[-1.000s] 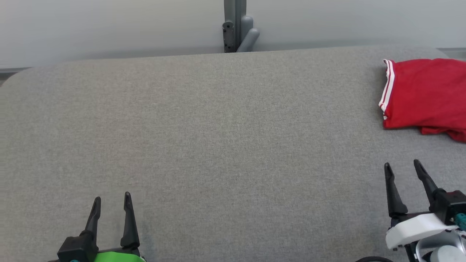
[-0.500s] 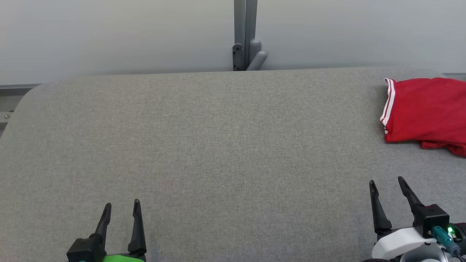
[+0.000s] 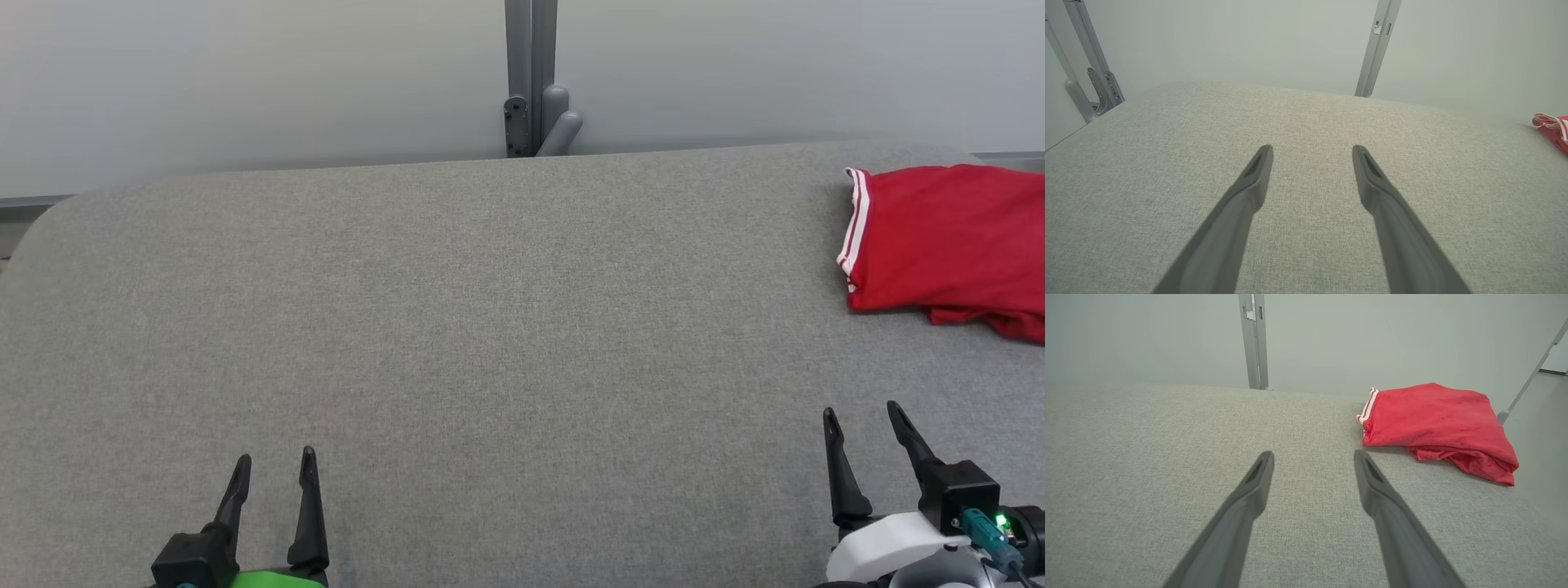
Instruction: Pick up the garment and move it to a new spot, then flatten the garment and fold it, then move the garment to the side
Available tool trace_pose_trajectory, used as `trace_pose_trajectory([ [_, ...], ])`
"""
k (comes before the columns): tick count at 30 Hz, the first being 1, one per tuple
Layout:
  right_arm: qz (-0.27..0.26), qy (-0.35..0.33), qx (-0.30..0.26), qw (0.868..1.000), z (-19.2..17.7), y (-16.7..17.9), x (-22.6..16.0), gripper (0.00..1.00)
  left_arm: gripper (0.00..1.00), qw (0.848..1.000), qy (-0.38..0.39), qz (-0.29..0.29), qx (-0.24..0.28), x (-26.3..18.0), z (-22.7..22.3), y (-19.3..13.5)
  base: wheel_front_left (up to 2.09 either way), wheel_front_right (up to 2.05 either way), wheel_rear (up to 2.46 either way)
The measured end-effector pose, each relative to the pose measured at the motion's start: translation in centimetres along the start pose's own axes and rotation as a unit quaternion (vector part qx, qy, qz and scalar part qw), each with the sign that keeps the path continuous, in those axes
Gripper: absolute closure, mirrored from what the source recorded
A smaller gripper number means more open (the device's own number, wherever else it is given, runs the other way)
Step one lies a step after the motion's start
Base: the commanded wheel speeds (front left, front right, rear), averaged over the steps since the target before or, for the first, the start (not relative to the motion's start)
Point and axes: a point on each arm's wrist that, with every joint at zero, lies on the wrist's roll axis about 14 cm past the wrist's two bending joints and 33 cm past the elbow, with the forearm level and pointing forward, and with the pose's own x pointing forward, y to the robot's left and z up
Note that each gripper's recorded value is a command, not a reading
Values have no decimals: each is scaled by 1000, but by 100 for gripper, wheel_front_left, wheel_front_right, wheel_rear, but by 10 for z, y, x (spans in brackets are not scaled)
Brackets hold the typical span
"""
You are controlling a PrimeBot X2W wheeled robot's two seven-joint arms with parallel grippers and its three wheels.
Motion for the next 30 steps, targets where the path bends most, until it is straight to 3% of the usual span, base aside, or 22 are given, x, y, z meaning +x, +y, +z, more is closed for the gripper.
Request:
trace_pose_trajectory([
  [27, 7, 4, 6, 1000, -3, 7, 1, 0, 0, 1000, 2, -3, 1, 1, -1, 1, 0, 0, 0],
  [28, 9, 4, 5, 1000, -3, 8, 1, 100, 100, 1000, 3, -5, 1, 1, -1, 0, 0, 0, 0],
  [30, 9, 15, 9, 1000, -10, 10, -1, 100, 100, 1000, 14, -2, -1, -2, -9, 2, 0, 0, 0],
])
